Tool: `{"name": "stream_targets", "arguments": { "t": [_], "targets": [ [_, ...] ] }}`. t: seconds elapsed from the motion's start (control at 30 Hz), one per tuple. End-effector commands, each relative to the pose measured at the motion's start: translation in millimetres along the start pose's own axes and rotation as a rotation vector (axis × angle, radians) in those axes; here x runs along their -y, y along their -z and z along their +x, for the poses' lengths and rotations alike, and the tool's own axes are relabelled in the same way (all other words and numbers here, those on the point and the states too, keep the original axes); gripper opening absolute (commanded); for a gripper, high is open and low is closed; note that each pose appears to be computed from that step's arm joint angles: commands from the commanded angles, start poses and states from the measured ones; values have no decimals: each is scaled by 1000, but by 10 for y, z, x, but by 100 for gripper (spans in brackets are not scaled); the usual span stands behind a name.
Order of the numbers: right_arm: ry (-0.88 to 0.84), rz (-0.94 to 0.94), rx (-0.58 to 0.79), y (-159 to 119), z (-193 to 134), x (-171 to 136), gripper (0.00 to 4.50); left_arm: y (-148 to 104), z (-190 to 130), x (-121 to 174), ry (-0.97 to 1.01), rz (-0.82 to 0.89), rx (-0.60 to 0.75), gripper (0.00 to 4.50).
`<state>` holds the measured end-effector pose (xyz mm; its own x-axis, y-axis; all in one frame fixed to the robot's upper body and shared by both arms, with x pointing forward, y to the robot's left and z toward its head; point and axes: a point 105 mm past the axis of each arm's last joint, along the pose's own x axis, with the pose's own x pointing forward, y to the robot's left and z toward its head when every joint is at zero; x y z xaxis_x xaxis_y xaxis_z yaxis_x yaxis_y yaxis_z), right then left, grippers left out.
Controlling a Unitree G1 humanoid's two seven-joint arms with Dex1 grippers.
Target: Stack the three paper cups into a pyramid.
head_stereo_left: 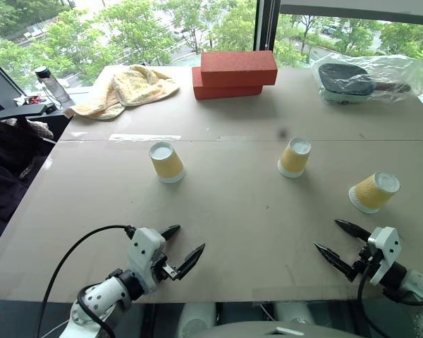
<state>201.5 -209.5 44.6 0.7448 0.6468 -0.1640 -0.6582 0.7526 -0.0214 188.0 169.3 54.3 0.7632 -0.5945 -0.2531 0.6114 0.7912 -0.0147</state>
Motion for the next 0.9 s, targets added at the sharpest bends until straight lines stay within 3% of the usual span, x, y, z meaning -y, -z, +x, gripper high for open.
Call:
{"name": "stream_targets", "arguments": {
  "t": [0.03,0.33,0.83,0.9],
  "targets": [
    [8,-16,-1,2,-6,34,443,59,-57,0,-9,16,-15,450],
    [-6,-21,25,-76,95,62,443,181,-113,-6,-10,-8,-5,450],
    [-4,-37,19,-84,78,92,443,55,-114,101,22,30,16,450],
    [12,-42,25,-89,58,106,443,-51,-73,82,50,60,40,450]
  ]
}}
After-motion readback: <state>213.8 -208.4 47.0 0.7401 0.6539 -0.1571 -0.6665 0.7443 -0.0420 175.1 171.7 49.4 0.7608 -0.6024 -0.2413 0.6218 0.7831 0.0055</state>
